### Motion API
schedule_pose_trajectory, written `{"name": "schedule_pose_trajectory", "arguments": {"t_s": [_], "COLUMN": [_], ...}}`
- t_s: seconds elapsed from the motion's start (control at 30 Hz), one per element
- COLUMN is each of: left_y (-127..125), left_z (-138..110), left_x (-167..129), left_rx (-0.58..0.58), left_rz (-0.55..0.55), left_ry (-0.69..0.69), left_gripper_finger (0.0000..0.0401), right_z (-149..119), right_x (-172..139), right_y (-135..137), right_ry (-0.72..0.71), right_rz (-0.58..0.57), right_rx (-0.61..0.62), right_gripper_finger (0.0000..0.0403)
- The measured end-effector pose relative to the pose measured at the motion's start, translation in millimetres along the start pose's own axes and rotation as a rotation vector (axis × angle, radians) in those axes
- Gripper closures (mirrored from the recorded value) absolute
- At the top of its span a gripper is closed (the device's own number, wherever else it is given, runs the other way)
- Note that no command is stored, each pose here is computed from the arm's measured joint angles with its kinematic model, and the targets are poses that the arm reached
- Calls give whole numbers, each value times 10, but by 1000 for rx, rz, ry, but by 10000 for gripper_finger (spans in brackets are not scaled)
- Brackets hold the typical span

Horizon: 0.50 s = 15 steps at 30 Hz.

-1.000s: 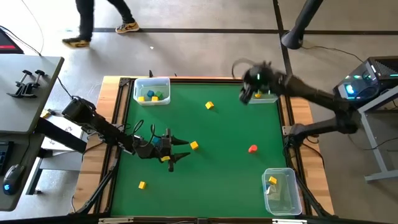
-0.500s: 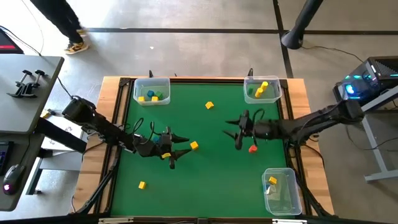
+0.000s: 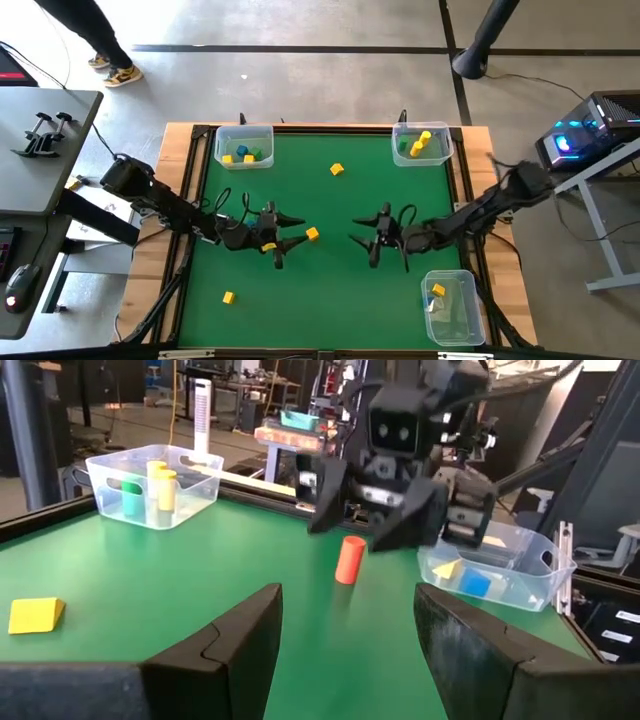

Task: Sort blocks by size
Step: Put the green triangle block into the bottom transparent bin

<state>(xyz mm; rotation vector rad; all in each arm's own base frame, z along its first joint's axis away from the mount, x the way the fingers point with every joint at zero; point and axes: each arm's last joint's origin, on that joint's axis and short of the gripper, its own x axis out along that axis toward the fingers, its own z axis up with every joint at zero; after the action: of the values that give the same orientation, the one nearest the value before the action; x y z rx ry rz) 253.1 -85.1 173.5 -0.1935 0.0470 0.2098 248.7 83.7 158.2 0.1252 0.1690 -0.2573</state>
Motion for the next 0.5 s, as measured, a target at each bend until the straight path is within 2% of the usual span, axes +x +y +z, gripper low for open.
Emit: {"name": "schedule_pose_trajectory", "arguments": {"t_s": [0.17,0.3,0.5], "left_y": [-31,-91,-99], "left_z": [27,261,573], "left_x": [-31,-144,-430], "left_rx": [39,56,124], "left_rz": [-10,-18,86], "left_ry": [-10,-93,-148], "left_gripper_finger": [188,188,188], "right_z": [-188,-269,-287], "right_x": [87,132,149], "right_y": [34,51,59], "right_ry": [14,-1,-15], "right_rz": [1,10,17], "right_rx": [44,74,82], "right_gripper_finger": [183,183,183]}}
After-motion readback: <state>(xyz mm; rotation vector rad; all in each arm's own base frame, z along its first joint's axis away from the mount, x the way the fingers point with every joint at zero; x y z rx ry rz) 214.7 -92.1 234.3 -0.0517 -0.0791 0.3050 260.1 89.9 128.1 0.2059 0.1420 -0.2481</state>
